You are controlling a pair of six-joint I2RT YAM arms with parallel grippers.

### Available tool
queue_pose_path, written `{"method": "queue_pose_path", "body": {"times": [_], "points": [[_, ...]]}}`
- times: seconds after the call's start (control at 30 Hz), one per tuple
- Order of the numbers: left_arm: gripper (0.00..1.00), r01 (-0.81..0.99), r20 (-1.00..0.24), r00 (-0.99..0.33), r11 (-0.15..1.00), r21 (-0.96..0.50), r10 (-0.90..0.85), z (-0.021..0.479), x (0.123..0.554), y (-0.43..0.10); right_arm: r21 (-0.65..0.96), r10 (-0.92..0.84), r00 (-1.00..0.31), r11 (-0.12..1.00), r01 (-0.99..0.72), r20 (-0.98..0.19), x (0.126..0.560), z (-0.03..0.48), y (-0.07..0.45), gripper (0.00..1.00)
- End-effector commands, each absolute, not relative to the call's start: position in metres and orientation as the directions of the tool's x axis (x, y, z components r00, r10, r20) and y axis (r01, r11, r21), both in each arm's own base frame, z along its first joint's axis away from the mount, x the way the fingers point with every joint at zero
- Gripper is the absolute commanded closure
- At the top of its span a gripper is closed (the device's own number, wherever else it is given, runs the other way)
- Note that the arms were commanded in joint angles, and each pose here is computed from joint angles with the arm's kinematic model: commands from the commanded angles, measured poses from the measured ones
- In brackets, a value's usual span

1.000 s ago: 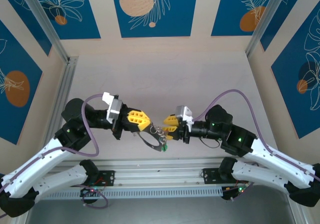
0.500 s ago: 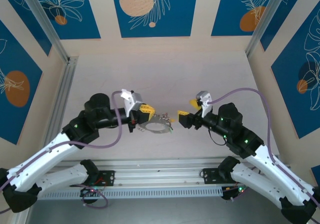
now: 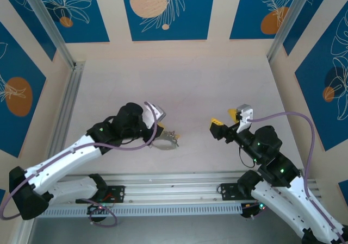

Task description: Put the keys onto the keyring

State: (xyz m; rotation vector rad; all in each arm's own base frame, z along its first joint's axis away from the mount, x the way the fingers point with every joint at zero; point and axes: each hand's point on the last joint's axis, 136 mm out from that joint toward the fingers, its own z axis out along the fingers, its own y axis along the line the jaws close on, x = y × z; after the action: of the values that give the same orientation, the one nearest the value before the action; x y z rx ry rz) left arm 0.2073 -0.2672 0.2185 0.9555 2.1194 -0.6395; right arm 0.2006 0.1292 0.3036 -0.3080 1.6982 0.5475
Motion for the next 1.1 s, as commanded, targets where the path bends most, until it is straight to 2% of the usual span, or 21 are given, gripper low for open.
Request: {"method": "queue_pose_path", "body": {"times": [0.0, 0.53, 0.87, 1.07], "points": [[1.00, 0.727, -0.715, -0.525, 0.681, -0.094, 0.461, 0.207, 0.226, -0.260, 0.181, 0.098, -0.201, 0.875, -0.448, -0.975, 0.204, 0.297, 0.121, 0.16], [1.00, 0.767, -0.560, -0.536, 0.642, -0.010, 0.632, 0.137, 0.292, -0.323, 0.166, 0.106, -0.157, 0.882, -0.442, -0.982, 0.201, 0.301, 0.114, 0.16], [1.00, 0.770, -0.495, -0.591, 0.629, -0.107, 0.638, 0.092, 0.308, -0.353, 0.180, 0.113, -0.175, 0.879, -0.442, -0.978, 0.203, 0.295, 0.115, 0.14], [0.79, 0.738, -0.468, -0.642, 0.656, -0.158, 0.608, 0.068, 0.301, -0.346, 0.184, 0.107, -0.199, 0.888, -0.421, -0.974, 0.209, 0.280, 0.115, 0.09]]}}
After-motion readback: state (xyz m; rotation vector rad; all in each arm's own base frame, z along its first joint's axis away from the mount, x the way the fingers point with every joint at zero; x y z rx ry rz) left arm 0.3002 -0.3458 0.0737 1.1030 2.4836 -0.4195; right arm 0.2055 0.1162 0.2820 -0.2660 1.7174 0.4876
